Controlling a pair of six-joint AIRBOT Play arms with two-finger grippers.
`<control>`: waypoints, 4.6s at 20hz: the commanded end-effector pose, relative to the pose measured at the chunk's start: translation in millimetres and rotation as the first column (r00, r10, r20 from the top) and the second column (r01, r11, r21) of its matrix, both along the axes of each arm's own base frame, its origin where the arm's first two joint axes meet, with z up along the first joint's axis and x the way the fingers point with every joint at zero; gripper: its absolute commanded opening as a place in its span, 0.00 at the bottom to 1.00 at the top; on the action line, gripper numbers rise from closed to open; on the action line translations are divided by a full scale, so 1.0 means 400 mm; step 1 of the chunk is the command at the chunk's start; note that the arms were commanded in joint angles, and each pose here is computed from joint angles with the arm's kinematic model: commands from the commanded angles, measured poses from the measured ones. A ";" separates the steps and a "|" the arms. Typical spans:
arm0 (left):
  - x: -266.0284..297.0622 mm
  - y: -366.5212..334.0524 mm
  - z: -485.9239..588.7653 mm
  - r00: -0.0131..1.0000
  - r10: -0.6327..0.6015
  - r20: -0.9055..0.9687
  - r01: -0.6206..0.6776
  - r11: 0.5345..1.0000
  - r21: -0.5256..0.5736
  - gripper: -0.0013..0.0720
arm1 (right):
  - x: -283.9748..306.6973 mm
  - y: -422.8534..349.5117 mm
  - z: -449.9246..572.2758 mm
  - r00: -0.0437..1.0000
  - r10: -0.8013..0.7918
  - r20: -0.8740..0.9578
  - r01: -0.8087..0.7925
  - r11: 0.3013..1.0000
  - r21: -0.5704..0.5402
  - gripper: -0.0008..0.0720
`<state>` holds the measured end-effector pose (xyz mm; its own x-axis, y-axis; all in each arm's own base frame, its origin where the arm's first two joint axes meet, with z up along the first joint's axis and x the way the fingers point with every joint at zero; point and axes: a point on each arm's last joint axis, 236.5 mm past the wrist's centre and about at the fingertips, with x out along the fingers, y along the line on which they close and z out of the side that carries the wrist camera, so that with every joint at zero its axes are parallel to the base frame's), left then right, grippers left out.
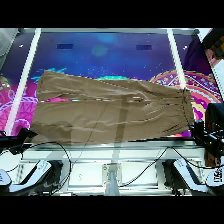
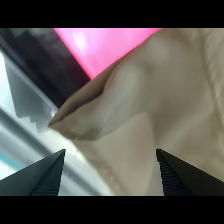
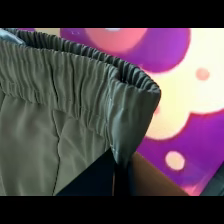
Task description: Fold the clothes and pants, and hang the long-sleeved shirts on hangers.
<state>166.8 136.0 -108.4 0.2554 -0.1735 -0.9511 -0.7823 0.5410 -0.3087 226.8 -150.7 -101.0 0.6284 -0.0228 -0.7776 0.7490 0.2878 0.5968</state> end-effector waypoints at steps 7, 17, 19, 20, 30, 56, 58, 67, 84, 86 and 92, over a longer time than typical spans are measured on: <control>0.026 0.025 -0.005 0.998 0.037 0.046 -0.039 0.999 0.038 0.09 | 0.003 0.017 0.005 1.000 0.022 0.007 -0.022 1.000 0.020 0.06; 0.035 0.031 0.063 0.995 0.002 0.102 -0.014 0.993 0.116 0.04 | 0.047 0.035 0.128 0.966 0.250 0.061 -0.247 0.968 -0.045 0.06; 0.044 0.040 0.101 0.990 -0.001 0.140 -0.022 0.986 0.168 0.04 | 0.047 0.032 0.178 0.957 0.284 0.056 -0.279 0.957 -0.084 0.06; 0.055 0.040 0.118 0.985 0.005 0.170 -0.035 0.984 0.176 0.03 | 0.043 0.027 0.203 0.957 0.287 0.047 -0.281 0.954 -0.103 0.06; 0.160 0.070 0.314 0.966 -0.172 0.193 0.101 0.938 0.332 0.03 | 0.033 0.043 0.388 0.815 0.494 -0.303 -0.572 0.770 -0.284 0.06; 0.445 0.095 0.768 0.797 -0.387 0.464 -0.016 0.754 0.657 0.03 | 0.027 0.105 0.599 0.767 0.541 -0.345 -0.637 0.706 -0.310 0.06; 0.494 0.095 0.703 0.818 -0.362 0.446 0.007 0.783 0.621 0.03 | 0.062 0.079 0.594 0.786 0.524 -0.328 -0.616 0.714 -0.333 0.06; 0.767 -0.052 0.343 0.845 -0.433 0.313 0.242 0.833 0.498 0.03 | 0.272 0.068 0.343 0.739 0.608 -0.290 -0.658 0.745 -0.115 0.06; 1.017 0.011 0.303 0.875 -0.276 0.398 0.059 0.877 0.477 0.03 | 0.644 0.007 0.253 0.867 0.458 -0.199 -0.492 0.849 -0.191 0.06; 1.028 0.005 0.285 0.872 -0.278 0.402 0.061 0.878 0.474 0.03 | 0.667 -0.002 0.225 0.896 0.407 -0.175 -0.435 0.885 -0.168 0.06; 1.091 -0.030 0.310 0.816 -0.306 0.490 0.029 0.869 0.494 0.03 | 0.778 -0.025 0.269 0.956 0.290 0.033 -0.279 0.942 -0.187 0.06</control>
